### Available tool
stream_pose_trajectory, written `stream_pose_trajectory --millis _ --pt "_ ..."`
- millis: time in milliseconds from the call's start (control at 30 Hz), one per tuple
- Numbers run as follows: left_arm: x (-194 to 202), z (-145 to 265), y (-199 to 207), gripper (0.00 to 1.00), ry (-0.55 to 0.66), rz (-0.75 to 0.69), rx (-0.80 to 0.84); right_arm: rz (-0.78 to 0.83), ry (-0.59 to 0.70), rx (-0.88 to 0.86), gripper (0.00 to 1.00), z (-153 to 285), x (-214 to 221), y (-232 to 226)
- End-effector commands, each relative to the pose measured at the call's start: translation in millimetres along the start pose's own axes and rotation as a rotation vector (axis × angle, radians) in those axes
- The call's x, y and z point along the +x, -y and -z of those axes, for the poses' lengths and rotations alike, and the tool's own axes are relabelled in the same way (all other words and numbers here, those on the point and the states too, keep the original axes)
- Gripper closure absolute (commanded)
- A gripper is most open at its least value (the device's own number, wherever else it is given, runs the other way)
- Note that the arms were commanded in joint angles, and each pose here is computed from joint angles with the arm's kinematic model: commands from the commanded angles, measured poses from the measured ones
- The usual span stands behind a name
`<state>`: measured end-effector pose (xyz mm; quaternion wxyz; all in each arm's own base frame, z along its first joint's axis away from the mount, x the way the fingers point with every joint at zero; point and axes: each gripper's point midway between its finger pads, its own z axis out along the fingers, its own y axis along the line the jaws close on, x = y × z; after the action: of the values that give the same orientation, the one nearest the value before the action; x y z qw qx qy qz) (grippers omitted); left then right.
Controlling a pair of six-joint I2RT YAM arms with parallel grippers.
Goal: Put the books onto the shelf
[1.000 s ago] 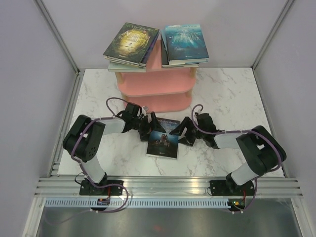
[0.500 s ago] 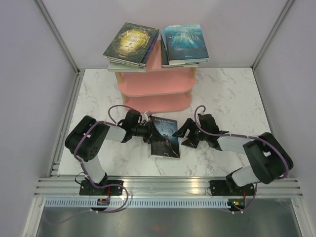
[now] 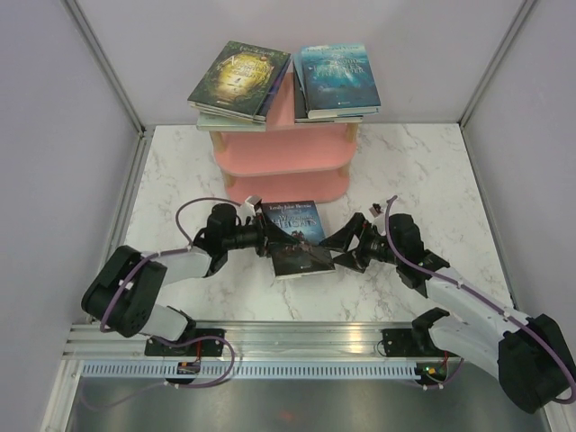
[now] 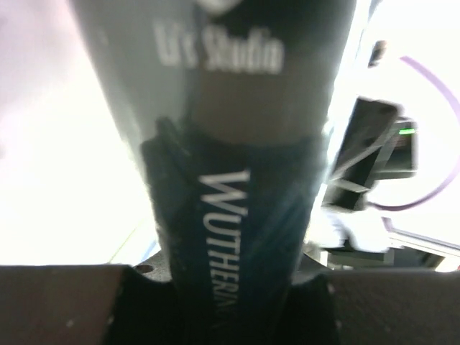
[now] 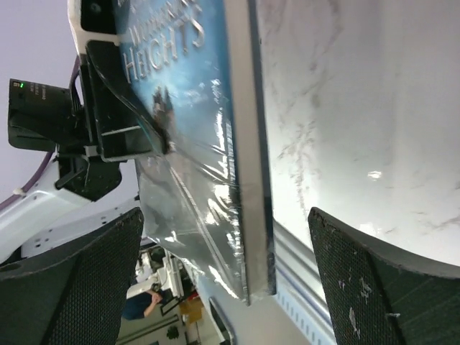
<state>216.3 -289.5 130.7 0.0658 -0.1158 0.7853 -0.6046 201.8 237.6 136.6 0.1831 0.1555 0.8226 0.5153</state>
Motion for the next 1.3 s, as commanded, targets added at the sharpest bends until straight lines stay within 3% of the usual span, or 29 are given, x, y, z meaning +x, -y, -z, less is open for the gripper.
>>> stream_pose_trajectory --millis 0,167,367,633,733,833,933,967,1000,1100,1133,1267 --pt "-6 21 101 0.98 0.065 -0.113 0.299 0.029 -0.014 -0.096 0.02 8 0 -48" --pt "-4 37 137 0.98 0.113 -0.133 0.384 0.001 0.012 -0.156 0.08 17 -2 -67" --pt "-4 50 154 0.98 0.147 -0.081 0.48 -0.056 0.029 -0.309 0.4 32 -7 -116" --pt "1 46 159 0.98 0.13 -0.088 0.472 -0.031 -0.04 -0.436 0.52 37 5 -177" --pt "5 43 161 0.98 0.105 -0.094 0.471 -0.002 -0.076 -0.458 0.67 36 15 -192" --pt "6 42 162 0.98 0.098 -0.103 0.46 0.018 -0.061 -0.434 0.99 39 15 -192" --pt "10 40 160 0.95 0.077 -0.124 0.419 0.036 -0.031 -0.396 1.0 46 14 -188" --pt "14 43 166 0.91 0.065 -0.171 0.42 0.027 -0.027 -0.371 1.0 47 15 -183" --pt "15 40 158 0.78 0.054 -0.154 0.369 0.038 -0.015 -0.383 1.0 54 15 -186" --pt "18 43 160 0.64 0.056 -0.235 0.303 0.04 0.029 -0.376 1.0 66 13 -185" --pt "19 41 147 0.62 0.049 -0.199 0.224 0.045 0.043 -0.378 1.0 69 12 -186" --pt "21 50 147 0.57 0.077 -0.299 0.146 0.075 0.112 -0.346 1.0 88 8 -187"
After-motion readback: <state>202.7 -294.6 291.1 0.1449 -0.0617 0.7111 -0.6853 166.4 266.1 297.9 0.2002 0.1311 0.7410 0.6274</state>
